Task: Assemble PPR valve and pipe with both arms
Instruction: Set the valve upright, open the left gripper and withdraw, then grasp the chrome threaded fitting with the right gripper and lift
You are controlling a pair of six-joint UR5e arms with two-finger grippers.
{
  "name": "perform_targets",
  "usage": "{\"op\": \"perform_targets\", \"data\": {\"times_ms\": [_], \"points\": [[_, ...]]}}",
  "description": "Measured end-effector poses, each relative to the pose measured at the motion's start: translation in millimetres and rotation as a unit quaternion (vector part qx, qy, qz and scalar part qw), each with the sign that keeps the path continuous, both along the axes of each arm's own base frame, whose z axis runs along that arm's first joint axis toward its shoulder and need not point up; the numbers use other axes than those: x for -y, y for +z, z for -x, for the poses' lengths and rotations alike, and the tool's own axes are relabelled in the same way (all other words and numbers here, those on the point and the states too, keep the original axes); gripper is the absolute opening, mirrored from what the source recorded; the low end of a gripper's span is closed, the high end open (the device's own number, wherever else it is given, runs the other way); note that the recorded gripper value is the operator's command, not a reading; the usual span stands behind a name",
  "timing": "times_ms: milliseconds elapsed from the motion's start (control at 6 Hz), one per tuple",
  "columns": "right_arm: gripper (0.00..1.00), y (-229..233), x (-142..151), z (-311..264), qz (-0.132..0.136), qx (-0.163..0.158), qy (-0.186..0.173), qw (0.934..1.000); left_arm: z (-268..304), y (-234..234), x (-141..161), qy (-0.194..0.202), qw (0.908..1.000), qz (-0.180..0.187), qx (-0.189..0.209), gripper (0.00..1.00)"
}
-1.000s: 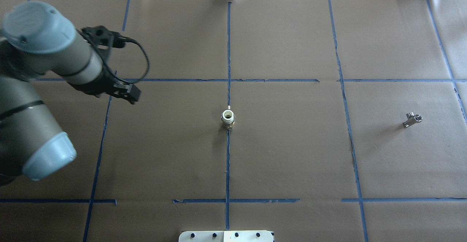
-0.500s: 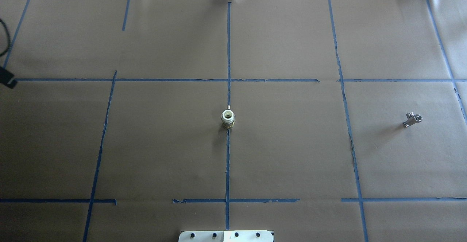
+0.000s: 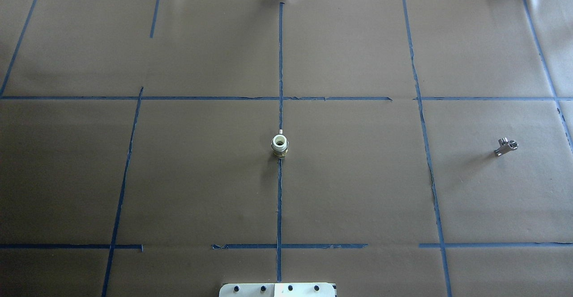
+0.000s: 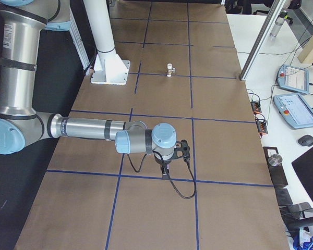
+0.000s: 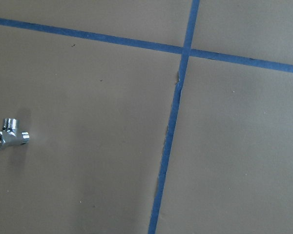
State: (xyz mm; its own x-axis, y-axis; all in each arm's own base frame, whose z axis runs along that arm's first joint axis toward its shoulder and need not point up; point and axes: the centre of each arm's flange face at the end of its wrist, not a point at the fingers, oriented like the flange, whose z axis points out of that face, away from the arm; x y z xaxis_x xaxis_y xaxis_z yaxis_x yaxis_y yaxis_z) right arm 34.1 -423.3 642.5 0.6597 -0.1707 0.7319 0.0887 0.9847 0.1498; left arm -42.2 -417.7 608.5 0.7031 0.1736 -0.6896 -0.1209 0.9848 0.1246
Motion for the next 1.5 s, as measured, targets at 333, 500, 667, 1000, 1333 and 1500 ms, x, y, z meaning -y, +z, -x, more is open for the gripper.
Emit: {"op": "perform_targets", "data": {"times_ms": [333, 500, 667, 1000, 1333, 1500], "points": [[1.00, -37.2, 9.6, 63.6, -0.004, 0.008, 0.025, 0.9996, 13.9, 30.5, -17.5, -0.026, 0.9992, 0.009, -0.030, 1.00], [1.00, -45.8, 8.4, 110.6, -0.004, 0.003, 0.040, 0.9992, 14.0, 28.7, -16.8, -0.036, 0.9987, 0.015, -0.035, 1.00], [1.00, -50.0, 4.2, 153.6, -0.005, -0.004, 0.047, 0.9988, 14.0, 26.6, -14.9, -0.043, 0.9982, 0.020, -0.037, 1.00], [1.00, -65.2, 12.8, 206.3, -0.017, -0.003, 0.041, 0.9990, 14.0, 25.9, -13.6, -0.047, 0.9979, 0.023, -0.037, 1.00], [0.99, -47.5, 12.1, 224.2, -0.008, -0.013, 0.026, 0.9995, 14.0, 26.0, -13.5, -0.047, 0.9979, 0.023, -0.038, 1.00], [0.95, -41.4, 10.7, 227.9, -0.004, -0.016, 0.022, 0.9996, 14.0, 25.7, -13.5, -0.047, 0.9979, 0.023, -0.038, 1.00]]}}
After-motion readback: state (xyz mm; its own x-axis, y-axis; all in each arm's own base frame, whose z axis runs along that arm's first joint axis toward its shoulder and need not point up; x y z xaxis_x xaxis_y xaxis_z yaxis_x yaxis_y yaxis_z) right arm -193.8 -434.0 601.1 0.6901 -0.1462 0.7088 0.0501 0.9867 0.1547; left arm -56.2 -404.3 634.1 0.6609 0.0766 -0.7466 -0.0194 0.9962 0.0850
